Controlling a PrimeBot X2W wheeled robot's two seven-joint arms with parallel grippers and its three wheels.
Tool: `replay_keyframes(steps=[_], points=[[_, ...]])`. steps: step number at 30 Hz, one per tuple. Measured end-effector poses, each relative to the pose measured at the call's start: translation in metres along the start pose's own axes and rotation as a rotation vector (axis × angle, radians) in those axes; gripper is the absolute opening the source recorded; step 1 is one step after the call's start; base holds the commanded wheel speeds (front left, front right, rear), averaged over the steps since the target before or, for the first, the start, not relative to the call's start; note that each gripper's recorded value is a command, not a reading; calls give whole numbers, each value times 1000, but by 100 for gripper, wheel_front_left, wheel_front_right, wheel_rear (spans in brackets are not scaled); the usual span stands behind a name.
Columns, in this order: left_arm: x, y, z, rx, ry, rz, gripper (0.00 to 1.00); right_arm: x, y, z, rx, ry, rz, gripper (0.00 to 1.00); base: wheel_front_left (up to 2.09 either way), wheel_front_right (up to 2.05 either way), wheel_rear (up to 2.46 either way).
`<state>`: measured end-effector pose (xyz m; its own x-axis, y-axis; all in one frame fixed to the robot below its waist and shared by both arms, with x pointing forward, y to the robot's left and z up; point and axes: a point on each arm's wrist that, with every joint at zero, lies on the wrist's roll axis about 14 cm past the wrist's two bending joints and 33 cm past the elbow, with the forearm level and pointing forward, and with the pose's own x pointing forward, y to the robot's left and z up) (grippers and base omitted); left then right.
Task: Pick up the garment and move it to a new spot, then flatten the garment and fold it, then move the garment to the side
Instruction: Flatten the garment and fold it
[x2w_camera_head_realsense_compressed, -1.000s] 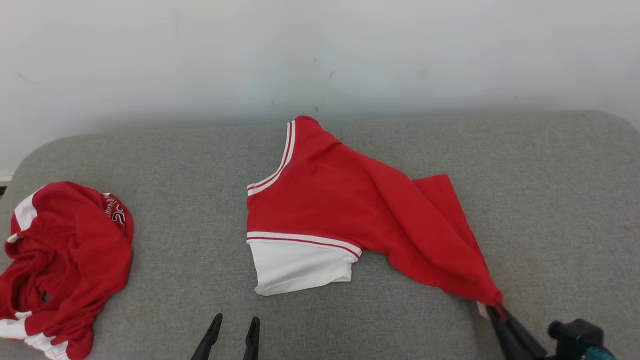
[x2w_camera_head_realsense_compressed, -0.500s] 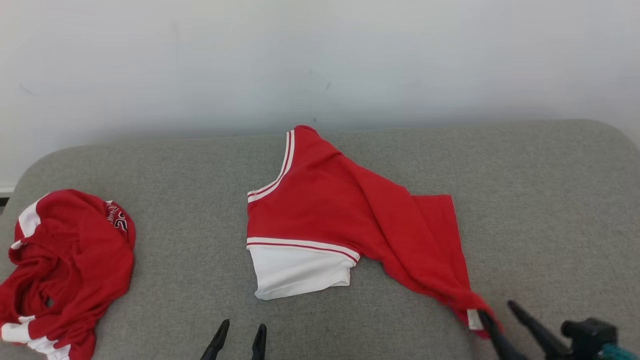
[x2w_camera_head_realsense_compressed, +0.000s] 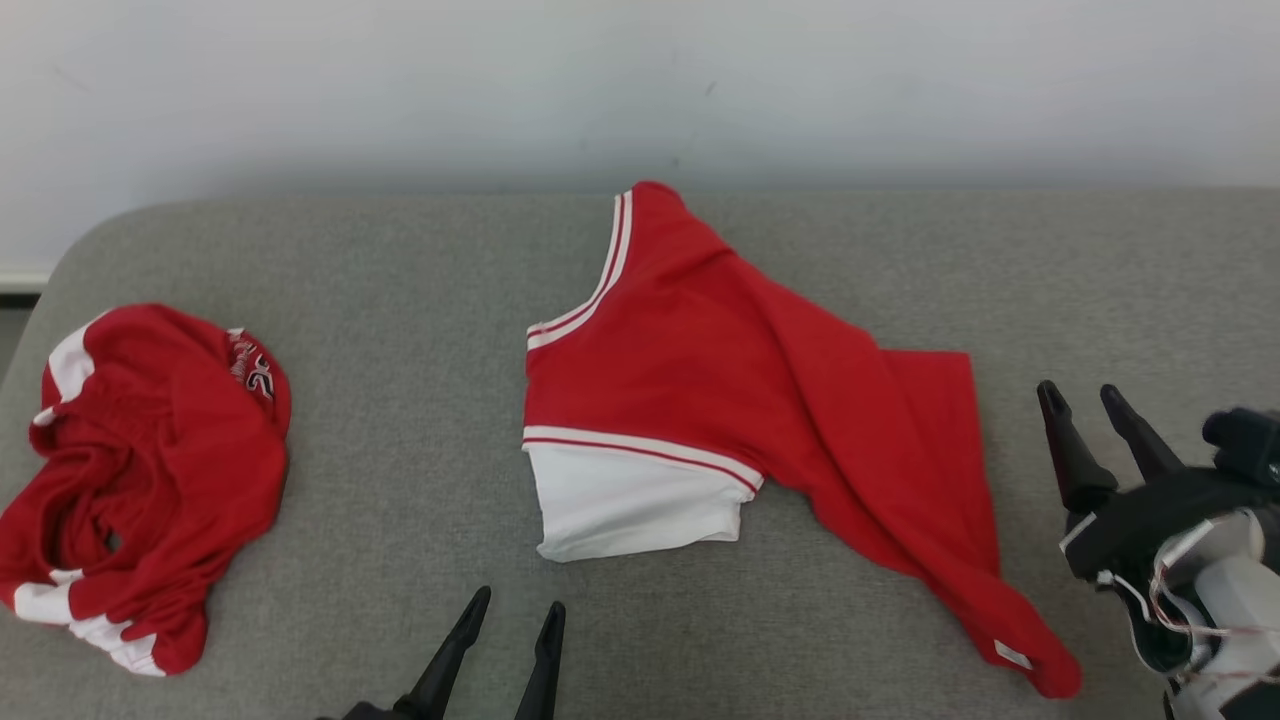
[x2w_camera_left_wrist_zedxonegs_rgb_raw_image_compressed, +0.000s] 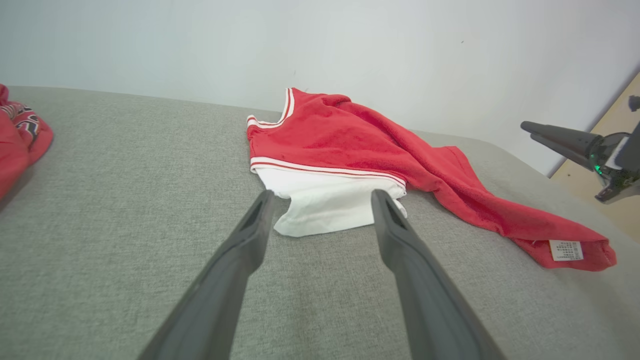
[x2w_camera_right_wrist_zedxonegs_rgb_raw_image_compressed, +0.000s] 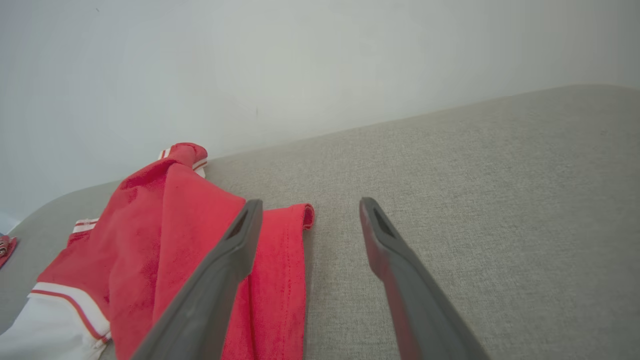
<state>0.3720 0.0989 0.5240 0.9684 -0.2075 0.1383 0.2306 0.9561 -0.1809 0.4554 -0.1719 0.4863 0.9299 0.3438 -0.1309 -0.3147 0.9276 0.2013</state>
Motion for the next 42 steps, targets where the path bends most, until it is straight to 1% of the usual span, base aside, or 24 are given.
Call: replay_keyframes(steps=[1,2,6,12,13,14,15,18,21,24,31,37,40,42], points=[[0,0,0,0,0,0,100,0,0,0,0,0,0,100,0,0,0],[3,2,-3,1,7,3,100,17,-2,-12,7,57,-6,100,0,0,0],[7,9,-8,5,22,19,100,44,6,-36,57,153,3,100,0,0,0],[9,23,-15,15,42,58,100,66,2,-74,32,299,-6,100,0,0,0],[9,26,-16,18,45,66,100,68,3,-79,32,313,-4,73,0,0,0],[9,28,-17,19,50,74,100,71,5,-82,33,320,4,27,0,0,0],[8,30,-19,20,55,81,100,75,7,-82,35,321,12,0,0,0,0],[8,34,-23,20,66,93,100,81,9,-82,15,303,34,0,0,0,0],[10,35,-24,19,69,95,100,84,-9,-71,-54,263,19,0,0,0,0],[14,34,-24,19,64,90,100,91,-37,-44,-134,203,-19,0,0,0,0],[22,33,-29,13,73,73,100,117,-82,22,-274,71,-96,0,0,0,0],[27,34,-37,15,91,64,100,142,-104,75,-332,-47,-153,0,0,0,0],[28,38,-40,21,101,70,100,150,-119,84,-348,-63,-198,0,0,0,0],[29,40,-43,25,107,70,100,156,-124,81,-347,-61,-218,0,0,0,0]])
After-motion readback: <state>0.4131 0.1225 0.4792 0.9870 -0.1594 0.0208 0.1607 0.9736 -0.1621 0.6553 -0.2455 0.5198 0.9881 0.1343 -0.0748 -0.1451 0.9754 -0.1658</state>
